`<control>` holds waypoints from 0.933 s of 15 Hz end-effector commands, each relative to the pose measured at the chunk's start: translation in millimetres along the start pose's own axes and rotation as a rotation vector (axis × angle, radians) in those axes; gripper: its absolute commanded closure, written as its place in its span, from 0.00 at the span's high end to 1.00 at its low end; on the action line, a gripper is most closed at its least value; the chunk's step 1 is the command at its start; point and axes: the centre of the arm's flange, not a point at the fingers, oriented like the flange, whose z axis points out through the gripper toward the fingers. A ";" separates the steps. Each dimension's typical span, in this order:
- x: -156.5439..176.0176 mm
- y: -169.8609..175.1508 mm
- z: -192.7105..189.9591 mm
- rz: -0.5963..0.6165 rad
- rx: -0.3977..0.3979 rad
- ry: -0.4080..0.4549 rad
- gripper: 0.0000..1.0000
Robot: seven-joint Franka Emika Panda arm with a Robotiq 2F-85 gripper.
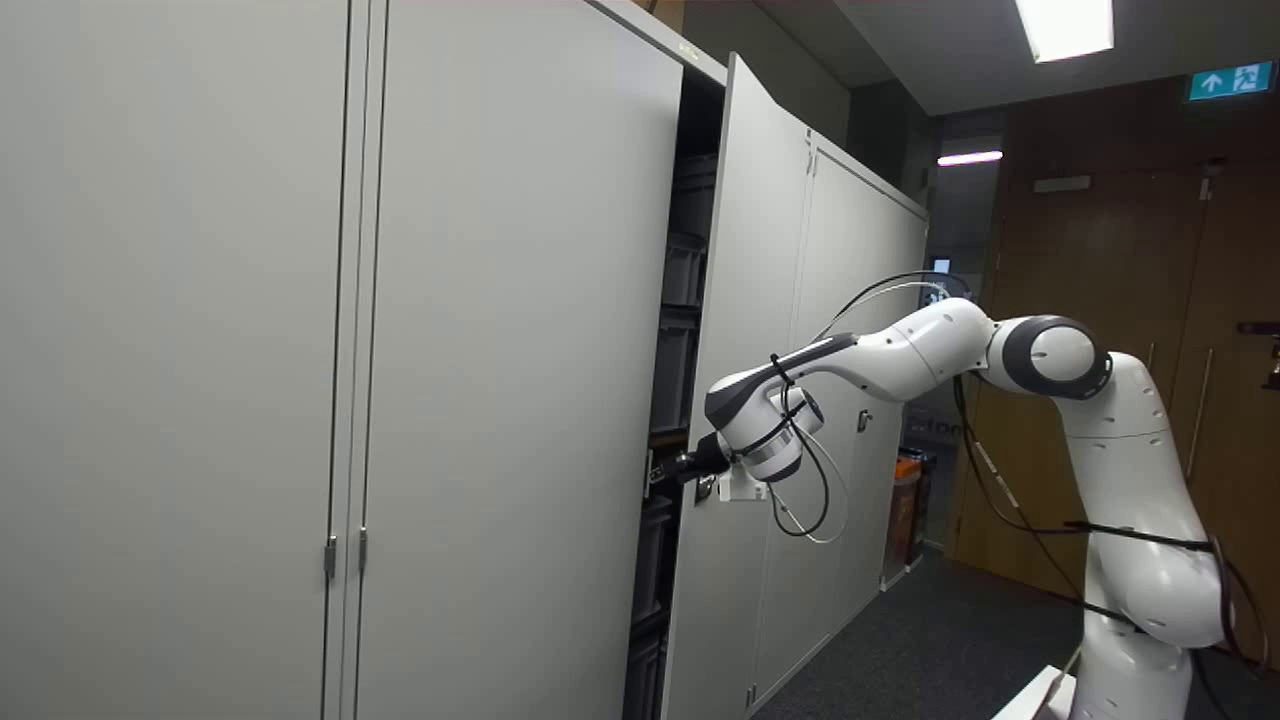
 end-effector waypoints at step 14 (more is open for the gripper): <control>17.9 -15.5 9.6 -0.013 -0.062 0.078 1.00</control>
